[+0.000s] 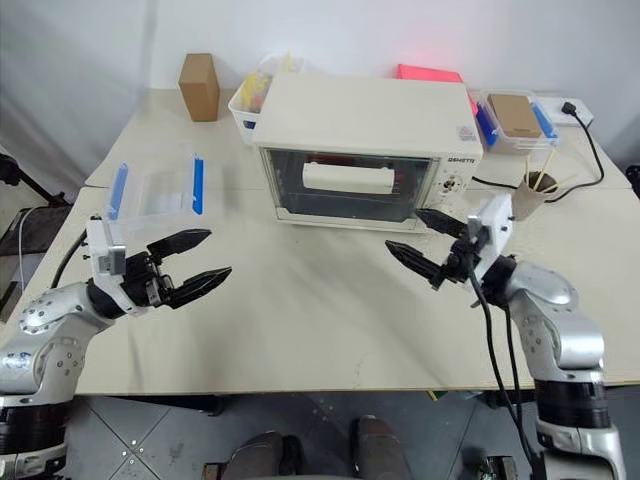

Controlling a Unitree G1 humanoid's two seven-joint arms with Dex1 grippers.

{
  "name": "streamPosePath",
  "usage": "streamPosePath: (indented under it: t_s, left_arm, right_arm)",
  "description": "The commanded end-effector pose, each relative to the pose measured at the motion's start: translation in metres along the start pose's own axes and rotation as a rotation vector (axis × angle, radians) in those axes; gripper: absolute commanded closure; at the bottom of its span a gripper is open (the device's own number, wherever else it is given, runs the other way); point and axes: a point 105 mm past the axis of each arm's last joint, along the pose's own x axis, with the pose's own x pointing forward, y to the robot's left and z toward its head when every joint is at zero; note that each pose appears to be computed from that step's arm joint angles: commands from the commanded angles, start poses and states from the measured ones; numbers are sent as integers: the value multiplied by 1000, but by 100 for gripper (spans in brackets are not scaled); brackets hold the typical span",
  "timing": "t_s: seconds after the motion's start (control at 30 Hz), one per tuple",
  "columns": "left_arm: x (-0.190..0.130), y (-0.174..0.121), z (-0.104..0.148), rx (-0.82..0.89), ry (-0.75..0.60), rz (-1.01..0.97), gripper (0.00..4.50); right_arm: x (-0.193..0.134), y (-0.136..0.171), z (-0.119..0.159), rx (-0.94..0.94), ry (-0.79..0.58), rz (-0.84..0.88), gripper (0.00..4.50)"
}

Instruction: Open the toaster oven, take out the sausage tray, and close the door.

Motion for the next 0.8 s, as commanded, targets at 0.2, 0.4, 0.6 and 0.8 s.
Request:
streamPosePath:
  t_s: [0.2,0.4,0.6,0.8]
  left_arm:
    - [9,-13,1,-77,-66,-20,3]
    - [10,-18,-10,-95,-55,-11,3]
    - [6,13,1,-134,-132,109,3]
    - [8,34,13,-135,-198,139,56]
  right_arm:
    - [37,-1,20,-47,-108,32,0]
    - [41,16,29,-54,-189,87,0]
    - [23,58,14,-390,-122,293,0]
    - [12,63,-11,-418,-26,327,0]
